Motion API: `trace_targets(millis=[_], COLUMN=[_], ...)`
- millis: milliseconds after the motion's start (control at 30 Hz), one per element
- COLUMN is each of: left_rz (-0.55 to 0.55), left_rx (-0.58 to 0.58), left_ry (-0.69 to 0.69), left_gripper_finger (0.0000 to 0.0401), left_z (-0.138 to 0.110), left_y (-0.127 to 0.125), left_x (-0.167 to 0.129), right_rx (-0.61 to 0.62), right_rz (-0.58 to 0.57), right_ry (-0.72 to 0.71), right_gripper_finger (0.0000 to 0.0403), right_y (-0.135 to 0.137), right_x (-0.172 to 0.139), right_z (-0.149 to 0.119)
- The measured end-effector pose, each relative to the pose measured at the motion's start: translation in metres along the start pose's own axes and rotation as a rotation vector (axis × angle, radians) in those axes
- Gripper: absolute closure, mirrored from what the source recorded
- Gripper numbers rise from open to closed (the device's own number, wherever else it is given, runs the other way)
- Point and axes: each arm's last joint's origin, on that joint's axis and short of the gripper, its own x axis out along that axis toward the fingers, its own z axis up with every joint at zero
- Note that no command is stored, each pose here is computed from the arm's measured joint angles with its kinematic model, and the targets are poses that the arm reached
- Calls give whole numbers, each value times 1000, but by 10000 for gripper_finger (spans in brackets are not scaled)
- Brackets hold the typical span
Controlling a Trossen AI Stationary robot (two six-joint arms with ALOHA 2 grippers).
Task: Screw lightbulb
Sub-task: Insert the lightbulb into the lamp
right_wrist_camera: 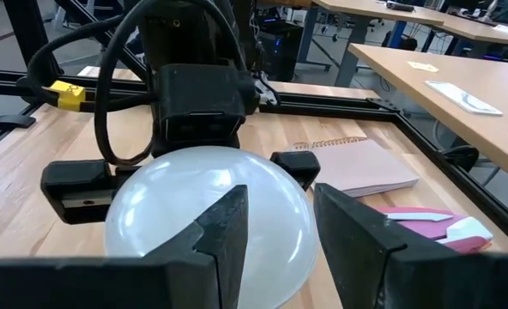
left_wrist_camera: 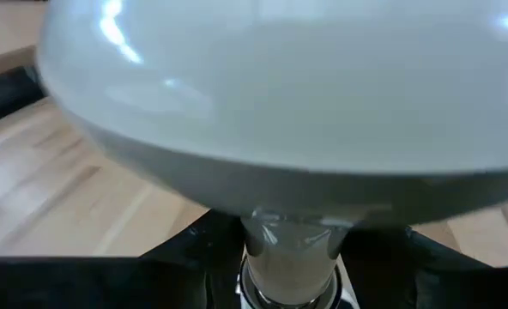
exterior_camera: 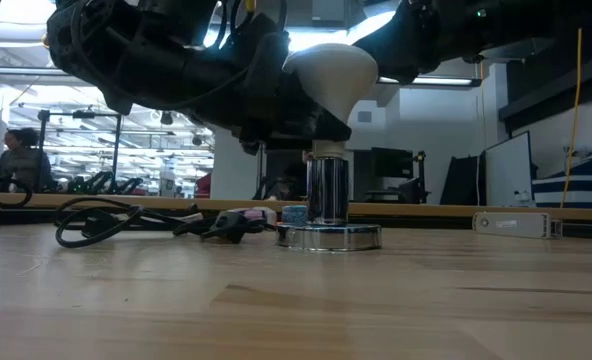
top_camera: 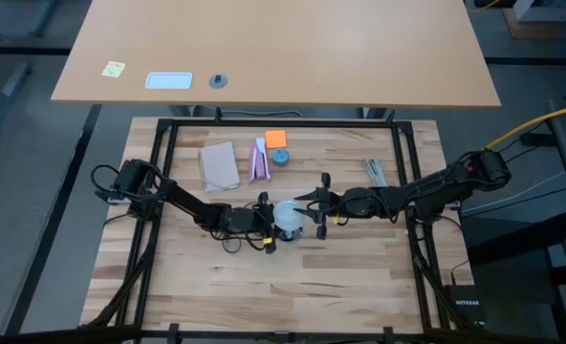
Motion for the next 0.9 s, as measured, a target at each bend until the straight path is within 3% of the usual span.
trace_targets(millis=[467, 900], left_rz=[15, 47], left_rx=[5, 20], left_ry=[13, 60], left_gripper_finger=[235, 235], left_z=[-2, 0], left_y=[-2, 4], left_x=[-1, -21], right_rx=[1, -6], right_rz=[-1, 0], right_ry=[-4, 13], right_gripper_finger=[260, 260], right_y=[0, 0], right_x=[0, 0], right_z=[0, -2])
